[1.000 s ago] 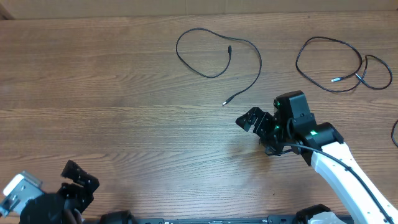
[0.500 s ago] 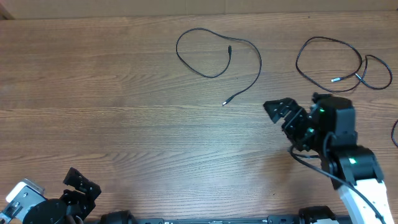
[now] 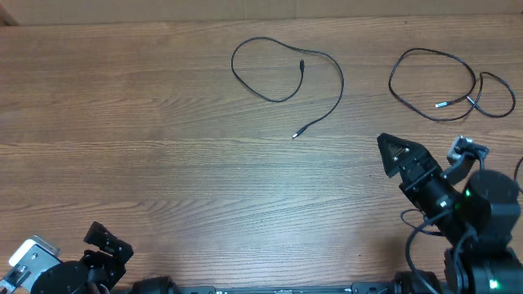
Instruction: Untangle cables
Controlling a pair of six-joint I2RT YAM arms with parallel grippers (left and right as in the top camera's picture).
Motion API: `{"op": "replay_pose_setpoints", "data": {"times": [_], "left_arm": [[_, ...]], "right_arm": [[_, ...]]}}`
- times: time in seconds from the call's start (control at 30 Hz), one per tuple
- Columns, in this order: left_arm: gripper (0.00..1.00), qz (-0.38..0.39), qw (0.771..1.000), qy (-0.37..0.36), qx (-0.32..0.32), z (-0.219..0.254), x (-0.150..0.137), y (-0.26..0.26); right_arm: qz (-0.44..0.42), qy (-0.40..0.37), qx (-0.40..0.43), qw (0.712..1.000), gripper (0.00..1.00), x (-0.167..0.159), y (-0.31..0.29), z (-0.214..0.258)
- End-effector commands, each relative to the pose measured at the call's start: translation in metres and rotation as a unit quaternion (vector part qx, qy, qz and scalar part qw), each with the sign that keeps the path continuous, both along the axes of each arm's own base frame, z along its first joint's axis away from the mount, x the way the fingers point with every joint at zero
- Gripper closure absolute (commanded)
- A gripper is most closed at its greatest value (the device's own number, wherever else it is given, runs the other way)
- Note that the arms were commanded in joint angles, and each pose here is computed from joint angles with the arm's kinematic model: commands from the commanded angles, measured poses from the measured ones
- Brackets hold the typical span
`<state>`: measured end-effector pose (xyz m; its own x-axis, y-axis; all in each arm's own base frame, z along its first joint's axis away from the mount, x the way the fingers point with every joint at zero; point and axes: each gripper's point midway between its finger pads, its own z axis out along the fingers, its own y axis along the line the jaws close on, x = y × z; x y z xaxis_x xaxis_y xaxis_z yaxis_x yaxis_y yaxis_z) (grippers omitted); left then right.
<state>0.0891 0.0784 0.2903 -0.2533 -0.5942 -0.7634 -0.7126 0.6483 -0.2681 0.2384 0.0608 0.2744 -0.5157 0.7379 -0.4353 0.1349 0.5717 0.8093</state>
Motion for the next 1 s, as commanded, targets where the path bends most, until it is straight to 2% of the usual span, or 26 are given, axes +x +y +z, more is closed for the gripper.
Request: {"op": "replay_pose_setpoints", "data": {"times": [0.0, 0.23, 0.47, 0.53, 0.8, 0.97], "left_arm": [[0.01, 0.01, 1.0, -0.006, -0.002, 0.0, -0.002, 0.001], [0.0, 0.01, 1.0, -0.006, -0.002, 0.0, -0.002, 0.001], [0.0, 0.01, 1.0, -0.006, -0.002, 0.0, -0.002, 0.001], [0.0, 0.01, 1.0, -0.006, -0.002, 0.0, -0.002, 0.001], [0.0, 0.01, 1.0, -0.006, -0.002, 0.0, -0.002, 0.001], [0.01, 0.01, 1.0, -0.006, -0.002, 0.0, -0.002, 0.001]], "right_arm": [[-0.006, -0.026, -0.001, 1.0, 0.0, -0.006, -0.003, 0.012], [-0.013, -0.08, -0.004, 0.997, 0.0, -0.025, -0.005, 0.033], [-0.102, -0.141, -0.03, 0.984, 0.0, -0.045, -0.035, 0.054], [-0.102, -0.156, -0.029, 0.982, 0.0, -0.052, -0.035, 0.059], [-0.096, -0.136, -0.03, 0.986, 0.0, -0.059, -0.033, 0.048], [-0.135, -0.175, -0.037, 0.975, 0.0, -0.073, -0.046, 0.06]]}}
